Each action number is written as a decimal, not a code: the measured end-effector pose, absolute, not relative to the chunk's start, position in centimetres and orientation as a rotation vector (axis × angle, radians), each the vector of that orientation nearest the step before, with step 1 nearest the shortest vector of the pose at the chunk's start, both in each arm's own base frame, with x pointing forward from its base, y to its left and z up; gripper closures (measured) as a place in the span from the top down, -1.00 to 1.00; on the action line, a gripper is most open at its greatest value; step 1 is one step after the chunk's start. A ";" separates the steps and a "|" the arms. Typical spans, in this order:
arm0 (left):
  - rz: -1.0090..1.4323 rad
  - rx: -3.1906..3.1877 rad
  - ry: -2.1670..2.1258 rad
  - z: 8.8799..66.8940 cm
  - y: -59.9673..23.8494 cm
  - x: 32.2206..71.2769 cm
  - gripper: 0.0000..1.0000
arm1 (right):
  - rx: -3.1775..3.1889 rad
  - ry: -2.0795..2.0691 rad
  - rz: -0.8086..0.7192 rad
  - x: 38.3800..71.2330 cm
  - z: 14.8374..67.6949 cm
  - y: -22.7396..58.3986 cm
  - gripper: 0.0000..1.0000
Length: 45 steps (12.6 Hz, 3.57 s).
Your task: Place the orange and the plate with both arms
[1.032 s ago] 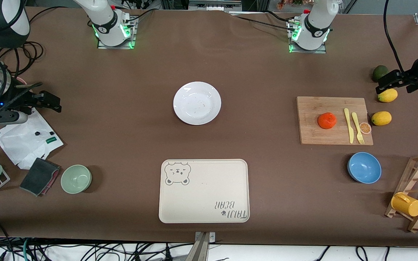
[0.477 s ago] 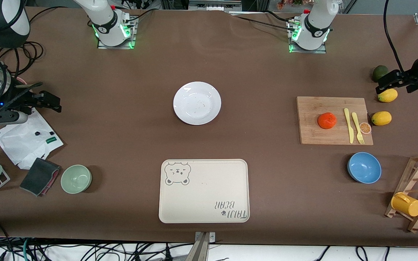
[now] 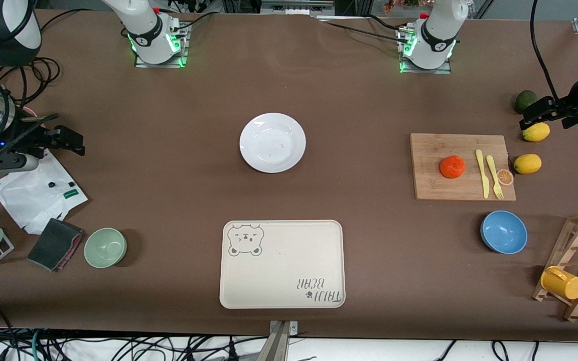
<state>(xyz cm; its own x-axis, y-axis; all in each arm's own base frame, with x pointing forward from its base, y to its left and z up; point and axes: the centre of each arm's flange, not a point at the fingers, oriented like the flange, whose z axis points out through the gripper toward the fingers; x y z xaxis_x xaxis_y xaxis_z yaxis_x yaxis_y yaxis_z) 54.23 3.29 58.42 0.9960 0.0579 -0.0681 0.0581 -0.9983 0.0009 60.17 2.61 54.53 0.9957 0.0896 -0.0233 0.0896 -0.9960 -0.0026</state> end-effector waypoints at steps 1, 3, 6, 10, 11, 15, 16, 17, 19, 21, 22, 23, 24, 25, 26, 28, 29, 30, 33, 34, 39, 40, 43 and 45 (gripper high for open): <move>-0.107 3.136 0.091 58.4 3.3 54.2 1.00 | -3.137 -0.141 0.037 60.2 54.5 2.6 1.00; -0.107 3.136 0.089 58.4 3.2 54.2 1.00 | -3.137 -0.141 0.042 60.1 54.5 2.6 1.00; -0.111 3.136 0.069 58.3 2.5 54.3 1.00 | -3.137 -0.141 0.044 60.1 54.5 2.6 1.00; -0.114 3.136 0.064 58.1 2.4 54.6 1.00 | -3.137 -0.140 0.046 60.1 54.5 2.6 1.00; -0.107 3.136 0.062 58.3 2.3 54.6 1.00 | -3.137 -0.140 0.047 60.1 54.5 2.6 1.00; -0.117 3.135 -0.016 57.8 -0.3 55.4 1.00 | -3.137 -0.140 0.047 60.1 54.5 2.6 1.00; -0.139 3.132 -0.069 57.1 -2.2 55.7 1.00 | -3.137 -0.141 0.048 60.1 54.5 2.6 1.00; -0.179 3.128 -0.132 55.7 -4.4 56.1 1.00 | -3.136 -0.141 0.048 60.1 54.5 2.6 1.00; -0.296 3.113 -0.205 51.6 -7.0 57.2 1.00 | -3.136 -0.141 0.048 60.1 54.5 2.6 1.00; -0.401 3.106 -0.221 46.9 -6.6 58.6 1.00 | -3.136 -0.141 0.048 60.1 54.5 2.6 1.00; -0.435 3.122 -0.240 44.4 -6.2 59.3 1.00 | -3.136 -0.141 0.048 60.1 54.5 2.6 1.00; -0.445 3.139 -0.256 41.7 -6.1 59.9 1.00 | -3.136 -0.141 0.048 60.1 54.5 2.6 1.00; -0.447 3.147 -0.269 39.0 -6.1 60.0 1.00 | -3.136 -0.141 0.048 60.1 54.5 2.6 1.00; -0.450 3.146 -0.276 36.4 -6.0 59.6 1.00 | -3.136 -0.141 0.048 60.1 54.5 2.6 1.00; -0.461 3.151 -0.283 34.0 -5.7 58.8 1.00 | -3.136 -0.141 0.048 60.1 54.5 2.6 1.00; -0.486 3.186 -0.315 30.5 -4.4 57.1 1.00 | -3.136 -0.141 0.048 60.1 54.5 2.6 1.00; -0.486 3.194 -0.315 29.3 -3.7 56.3 1.00 | -3.136 -0.141 0.048 60.1 54.5 2.6 1.00; -0.464 3.195 -0.304 28.3 -2.9 55.5 1.00 | -3.136 -0.141 0.048 60.1 54.5 2.6 1.00; -0.333 3.205 -0.307 25.3 -1.3 53.3 1.00 | -3.136 -0.142 0.048 60.1 54.5 2.6 1.00; -0.306 3.220 -0.334 24.6 -0.8 52.9 1.00 | -3.136 -0.142 0.048 60.1 54.5 2.6 1.00; -0.214 3.214 -0.354 21.6 -0.1 50.8 1.00 | -3.136 -0.142 0.048 60.1 54.5 2.7 1.00; -0.210 3.211 -0.350 21.1 0.0 50.5 1.00 | -3.136 -0.142 0.048 60.1 54.5 2.7 1.00; -0.195 3.206 -0.339 20.3 0.3 50.5 0.91 | -3.136 -0.142 0.048 60.1 54.5 2.7 1.00; -0.190 3.207 -0.342 20.4 0.4 50.7 0.62 | -3.136 -0.142 0.048 60.1 54.5 2.7 1.00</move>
<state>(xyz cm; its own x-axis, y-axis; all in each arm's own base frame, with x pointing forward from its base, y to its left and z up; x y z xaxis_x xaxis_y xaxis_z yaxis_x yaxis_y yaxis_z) 50.66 0.36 20.40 0.9707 -0.2045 -0.1259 -0.2150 -0.9737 -0.0756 60.09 2.67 54.48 0.9954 0.0904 -0.0306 0.0904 -0.9959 -0.0031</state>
